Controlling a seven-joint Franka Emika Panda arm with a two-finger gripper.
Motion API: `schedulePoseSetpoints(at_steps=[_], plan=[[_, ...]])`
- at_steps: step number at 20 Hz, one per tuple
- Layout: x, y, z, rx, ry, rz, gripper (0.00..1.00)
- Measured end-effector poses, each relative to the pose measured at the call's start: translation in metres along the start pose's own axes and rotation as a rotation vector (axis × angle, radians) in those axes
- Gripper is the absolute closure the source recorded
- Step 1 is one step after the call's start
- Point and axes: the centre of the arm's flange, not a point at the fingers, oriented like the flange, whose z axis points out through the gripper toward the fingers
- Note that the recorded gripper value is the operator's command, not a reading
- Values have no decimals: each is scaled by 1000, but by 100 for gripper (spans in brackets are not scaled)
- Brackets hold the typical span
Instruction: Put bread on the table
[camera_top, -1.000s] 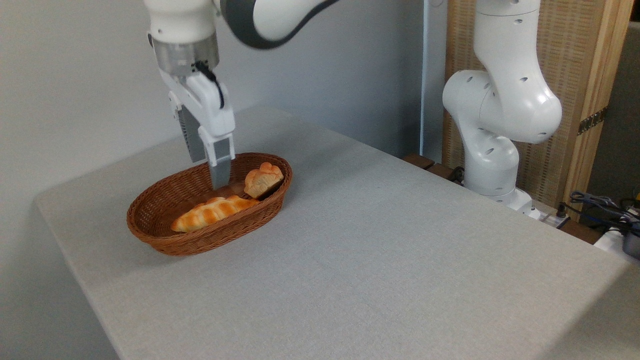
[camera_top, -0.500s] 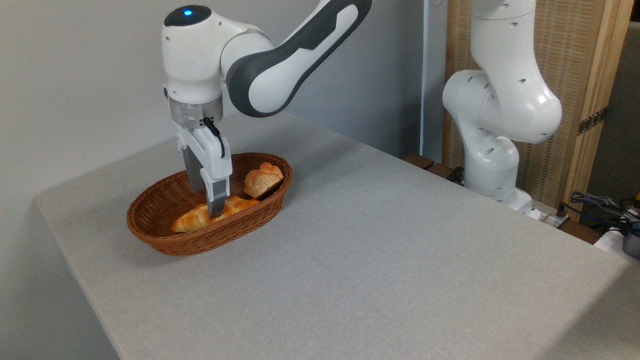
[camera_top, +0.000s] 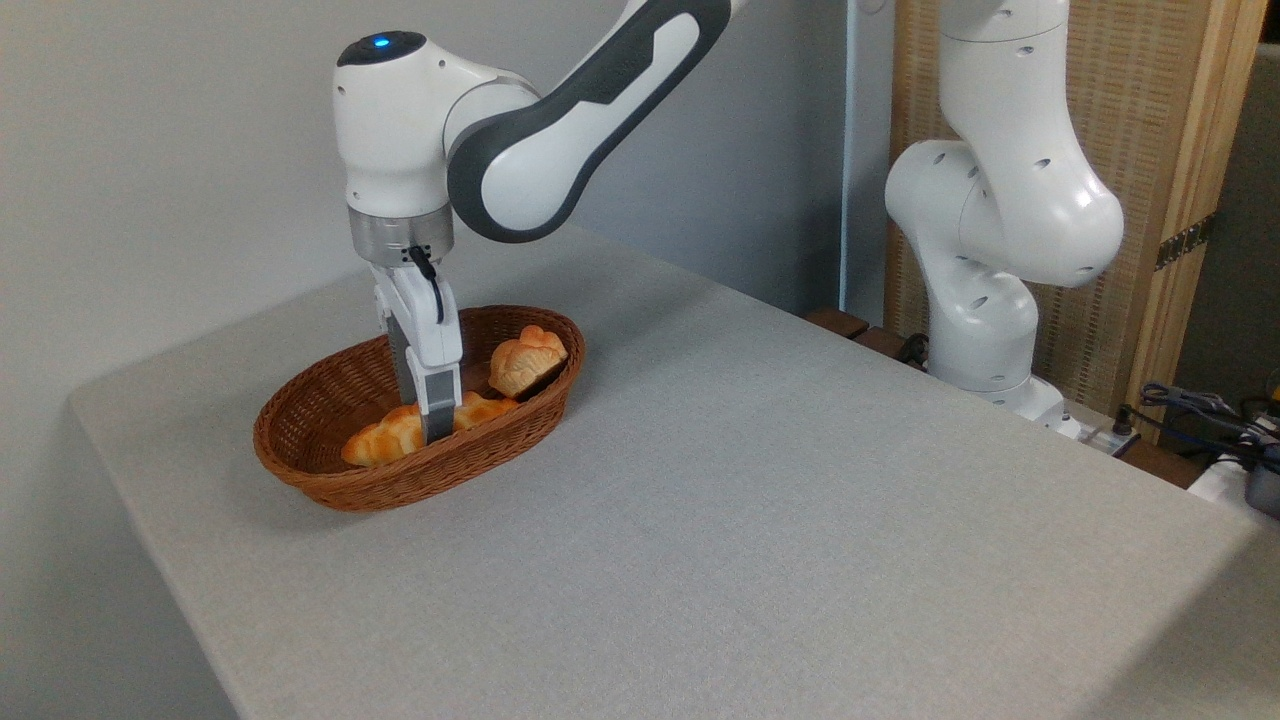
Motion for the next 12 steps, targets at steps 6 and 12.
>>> schedulePoseSetpoints(at_steps=[6,12], plan=[[0,0,0,5,-4,7,73],[0,-2,-2,10,-1,7,80]])
